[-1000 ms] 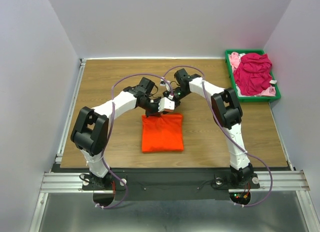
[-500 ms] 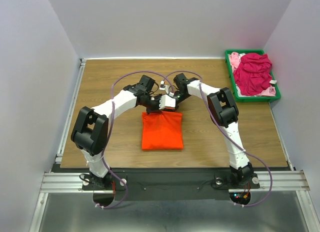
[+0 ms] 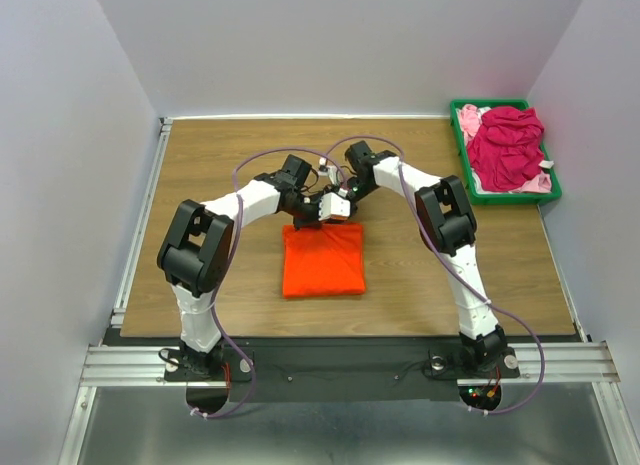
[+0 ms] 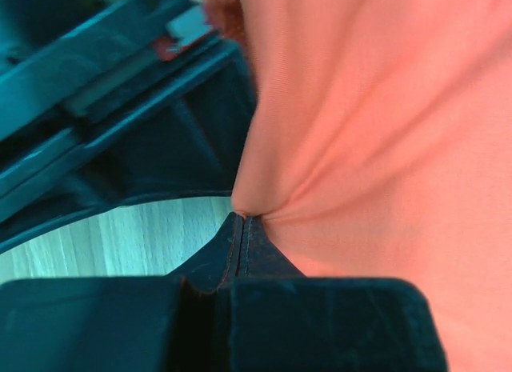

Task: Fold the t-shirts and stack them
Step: Fold the tshirt

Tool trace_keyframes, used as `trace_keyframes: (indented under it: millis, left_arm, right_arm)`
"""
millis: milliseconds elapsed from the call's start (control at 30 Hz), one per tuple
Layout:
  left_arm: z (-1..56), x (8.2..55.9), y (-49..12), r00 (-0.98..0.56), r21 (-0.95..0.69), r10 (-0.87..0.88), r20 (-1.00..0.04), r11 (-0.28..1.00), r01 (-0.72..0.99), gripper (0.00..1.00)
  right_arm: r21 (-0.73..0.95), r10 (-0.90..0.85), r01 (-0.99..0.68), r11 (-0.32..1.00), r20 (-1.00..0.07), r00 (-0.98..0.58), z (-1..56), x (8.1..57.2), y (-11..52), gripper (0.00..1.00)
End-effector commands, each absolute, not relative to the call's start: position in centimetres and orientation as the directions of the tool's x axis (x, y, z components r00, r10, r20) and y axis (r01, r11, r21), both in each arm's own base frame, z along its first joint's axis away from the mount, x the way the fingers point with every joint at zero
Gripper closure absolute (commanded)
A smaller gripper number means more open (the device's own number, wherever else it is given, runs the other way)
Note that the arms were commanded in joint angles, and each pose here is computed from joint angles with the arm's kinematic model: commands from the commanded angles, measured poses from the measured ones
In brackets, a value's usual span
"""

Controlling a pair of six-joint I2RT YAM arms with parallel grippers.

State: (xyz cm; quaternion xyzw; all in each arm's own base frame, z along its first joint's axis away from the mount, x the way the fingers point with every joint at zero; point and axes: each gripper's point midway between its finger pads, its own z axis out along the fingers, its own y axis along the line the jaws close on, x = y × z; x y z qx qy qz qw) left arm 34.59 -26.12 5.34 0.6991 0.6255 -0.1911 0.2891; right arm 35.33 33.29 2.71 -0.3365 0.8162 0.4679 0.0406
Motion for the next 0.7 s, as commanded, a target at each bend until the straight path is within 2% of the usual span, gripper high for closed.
trace_keyframes:
  millis: [0,33,67,100,133,200,267,300,333,367,400,433,500,533,567,600,633,667]
  left_arm:
    - [6.5,36.0,-26.3,0.189,0.229,0.754,-0.630,-0.052,0.972,0.87]
    - [6.9,36.3,-26.3,0.183,0.233,0.754,-0.631,-0.040,0.972,0.77]
    - [7.8,36.9,-26.1,0.155,0.231,0.747,-0.646,-0.002,0.973,0.71]
    - [9.1,37.4,-26.0,0.143,0.238,0.734,-0.664,0.026,0.971,0.66]
    - [10.8,38.2,-26.2,0.115,0.231,0.707,-0.698,0.071,0.970,0.54]
    - [13.4,39.7,-24.7,0.073,0.234,0.676,-0.733,0.150,0.961,0.46]
    - [16.7,40.6,-23.4,0.010,0.200,0.618,-0.786,0.239,0.950,0.46]
    - [17.0,40.2,-23.7,0.011,0.186,0.605,-0.796,0.227,0.956,0.47]
    - [18.5,39.7,-23.1,-0.043,0.127,0.550,-0.834,0.266,0.955,0.49]
    - [19.1,39.0,-23.0,-0.068,0.092,0.520,-0.851,0.275,0.957,0.50]
    - [19.5,38.2,-23.0,-0.105,0.045,0.488,-0.867,0.286,0.957,0.51]
    - [19.5,36.3,-22.9,-0.180,-0.039,0.451,-0.874,0.303,0.952,0.54]
    - [19.8,34.1,-23.9,-0.248,-0.151,0.366,-0.897,0.274,0.950,0.58]
    - [20.3,32.7,-24.2,-0.351,-0.262,0.308,-0.884,0.297,0.918,0.63]
    - [18.3,31.0,-24.2,-0.442,-0.359,0.287,-0.850,0.298,0.884,0.64]
    - [18.7,30.8,-24.7,-0.440,-0.377,0.241,-0.865,0.266,0.887,0.64]
    - [17.1,29.2,-24.7,-0.569,-0.508,0.206,-0.796,0.283,0.814,0.65]
    - [16.5,28.8,-24.8,-0.599,-0.541,0.188,-0.778,0.282,0.792,0.65]
  right_arm:
    - [0.524,-0.503,-0.713,0.467,-0.505,-0.701,4.3,41.4,32.0,0.68]
    - [0.491,-0.492,-0.726,0.481,-0.534,-0.687,5.4,42.5,31.8,0.66]
    - [0.449,-0.474,-0.735,0.508,-0.566,-0.674,6.7,44.2,31.1,0.63]
    - [0.428,-0.460,-0.738,0.521,-0.588,-0.666,7.8,45.1,30.7,0.55]
    - [0.394,-0.441,-0.737,0.550,-0.612,-0.656,9.3,46.3,29.8,0.51]
    - [0.362,-0.413,-0.741,0.566,-0.654,-0.634,11.8,47.5,29.0,0.45]
    - [0.341,-0.376,-0.734,0.588,-0.688,-0.621,14.8,47.9,27.5,0.45]
    - [0.332,-0.362,-0.738,0.588,-0.708,-0.606,16.4,47.9,27.2,0.45]
    - [0.342,-0.346,-0.743,0.575,-0.722,-0.600,18.2,46.9,26.9,0.45]
    - [0.374,-0.348,-0.736,0.564,-0.701,-0.622,17.4,46.2,26.9,0.45]
    - [0.378,-0.333,-0.756,0.535,-0.728,-0.600,20.0,44.8,27.1,0.46]
    - [0.442,-0.334,-0.734,0.515,-0.686,-0.647,18.7,42.9,27.0,0.50]
    - [0.588,-0.300,-0.699,0.408,-0.636,-0.711,19.6,39.1,28.1,0.55]
    - [0.628,-0.294,-0.687,0.365,-0.622,-0.725,20.4,37.4,28.5,0.60]
    - [0.700,-0.295,-0.649,0.298,-0.579,-0.760,20.6,35.2,29.4,0.63]
    - [0.749,-0.308,-0.600,0.281,-0.521,-0.796,18.7,33.4,29.5,0.64]
    - [0.776,-0.321,-0.578,0.253,-0.496,-0.807,18.7,31.9,30.3,0.65]
    - [0.809,-0.325,-0.532,0.250,-0.448,-0.833,18.0,30.8,30.6,0.66]
